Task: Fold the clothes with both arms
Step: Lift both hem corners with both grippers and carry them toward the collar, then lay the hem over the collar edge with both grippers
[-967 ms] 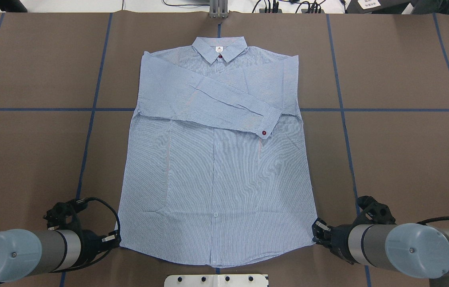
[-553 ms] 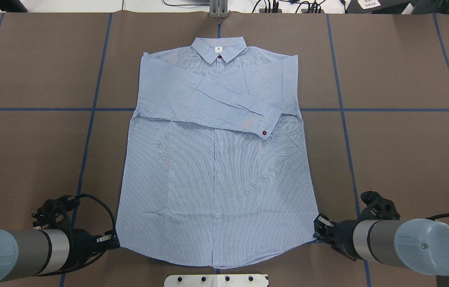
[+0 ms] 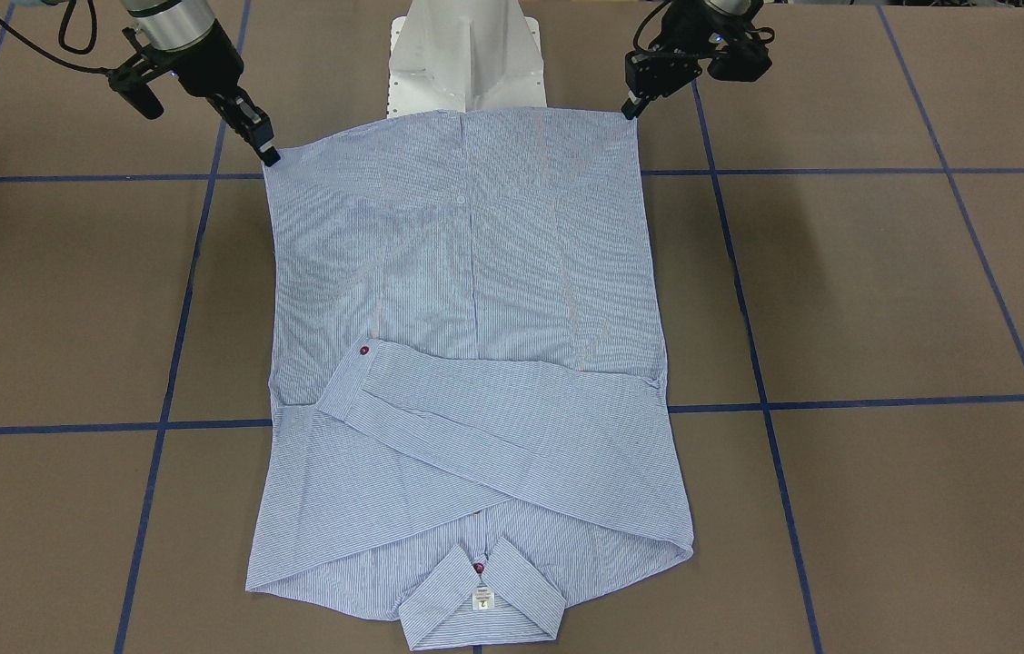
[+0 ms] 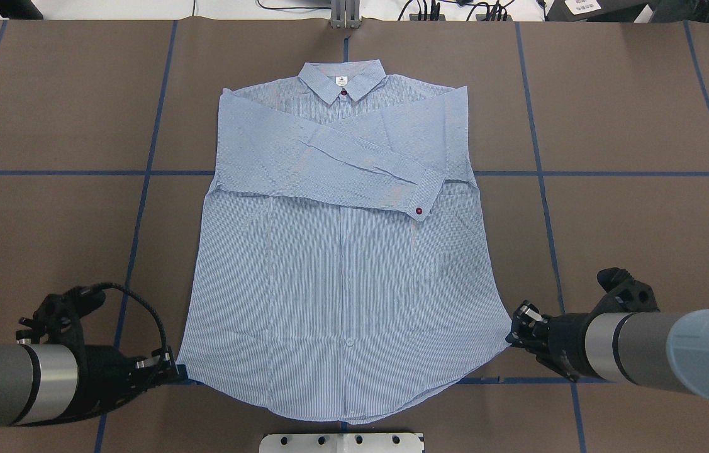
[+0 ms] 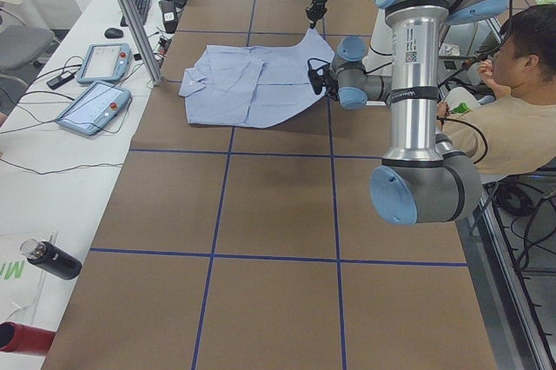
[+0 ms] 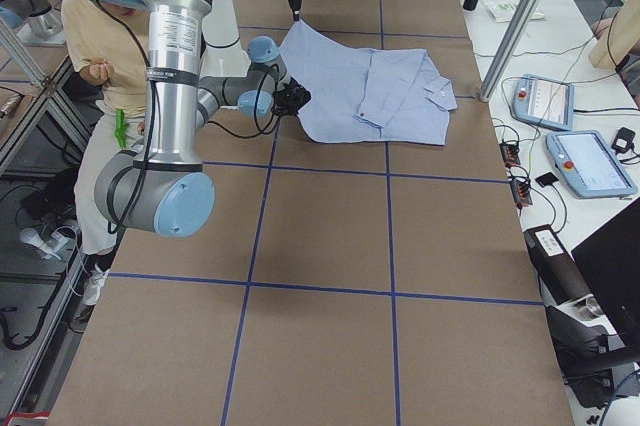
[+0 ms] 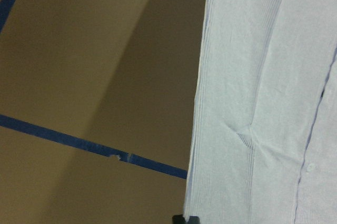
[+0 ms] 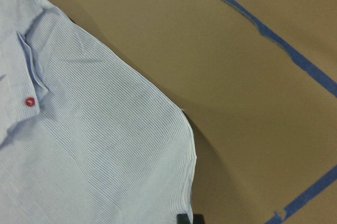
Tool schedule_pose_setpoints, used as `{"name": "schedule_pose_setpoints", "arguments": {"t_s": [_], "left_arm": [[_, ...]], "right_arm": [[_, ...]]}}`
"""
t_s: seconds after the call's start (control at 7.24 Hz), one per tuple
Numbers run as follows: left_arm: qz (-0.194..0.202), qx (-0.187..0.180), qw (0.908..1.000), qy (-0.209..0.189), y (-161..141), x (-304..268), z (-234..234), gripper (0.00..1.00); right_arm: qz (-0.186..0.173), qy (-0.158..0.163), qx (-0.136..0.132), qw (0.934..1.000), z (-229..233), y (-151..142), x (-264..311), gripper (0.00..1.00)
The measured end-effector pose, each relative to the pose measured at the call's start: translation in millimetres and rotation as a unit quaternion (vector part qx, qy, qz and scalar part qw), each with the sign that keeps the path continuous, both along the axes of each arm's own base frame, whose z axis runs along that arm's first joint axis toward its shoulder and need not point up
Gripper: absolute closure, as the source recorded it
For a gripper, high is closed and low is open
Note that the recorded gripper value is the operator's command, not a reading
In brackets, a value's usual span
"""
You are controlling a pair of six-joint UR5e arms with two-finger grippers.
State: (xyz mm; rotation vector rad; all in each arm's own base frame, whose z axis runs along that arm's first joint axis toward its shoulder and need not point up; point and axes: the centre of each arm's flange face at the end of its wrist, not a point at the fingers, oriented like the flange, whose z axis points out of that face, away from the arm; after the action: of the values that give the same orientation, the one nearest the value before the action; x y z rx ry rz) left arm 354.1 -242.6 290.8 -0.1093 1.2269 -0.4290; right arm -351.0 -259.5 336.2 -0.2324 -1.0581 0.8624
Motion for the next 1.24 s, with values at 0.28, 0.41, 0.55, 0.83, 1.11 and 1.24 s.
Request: {"name": "schedule_pose_setpoints", "arguments": {"t_s": [0.28, 0.41, 0.55, 0.83, 1.11, 1.24], "left_arm": [[-0.044, -0.011, 0.999, 0.002, -56, -16, 2, 1.0], [-0.057, -0.019, 0.9982, 0.001, -76, -26, 7, 1.0], [-0.066, -0.025, 0.9975, 0.0, -90, -38, 10, 1.0], [-0.094, -0.034, 0.995, -0.004, -115, -59, 17, 1.0], [-0.118, -0.035, 0.9924, -0.004, -156, -46, 19, 1.0], [-0.129, -0.035, 0.9911, -0.004, -184, -31, 15, 1.0]], "right_arm": [[0.045, -0.003, -0.001, 0.999, -3, -30, 23, 1.0], [0.066, -0.004, -0.002, 0.9978, -4, -44, 35, 1.0], [0.085, -0.006, -0.002, 0.9964, -6, -55, 47, 1.0], [0.113, -0.003, -0.009, 0.9935, -18, -86, 52, 1.0], [0.129, 0.019, -0.023, 0.9912, -56, -135, 10, 1.0], [0.135, 0.027, -0.026, 0.9901, -70, -152, -2, 1.0]]}}
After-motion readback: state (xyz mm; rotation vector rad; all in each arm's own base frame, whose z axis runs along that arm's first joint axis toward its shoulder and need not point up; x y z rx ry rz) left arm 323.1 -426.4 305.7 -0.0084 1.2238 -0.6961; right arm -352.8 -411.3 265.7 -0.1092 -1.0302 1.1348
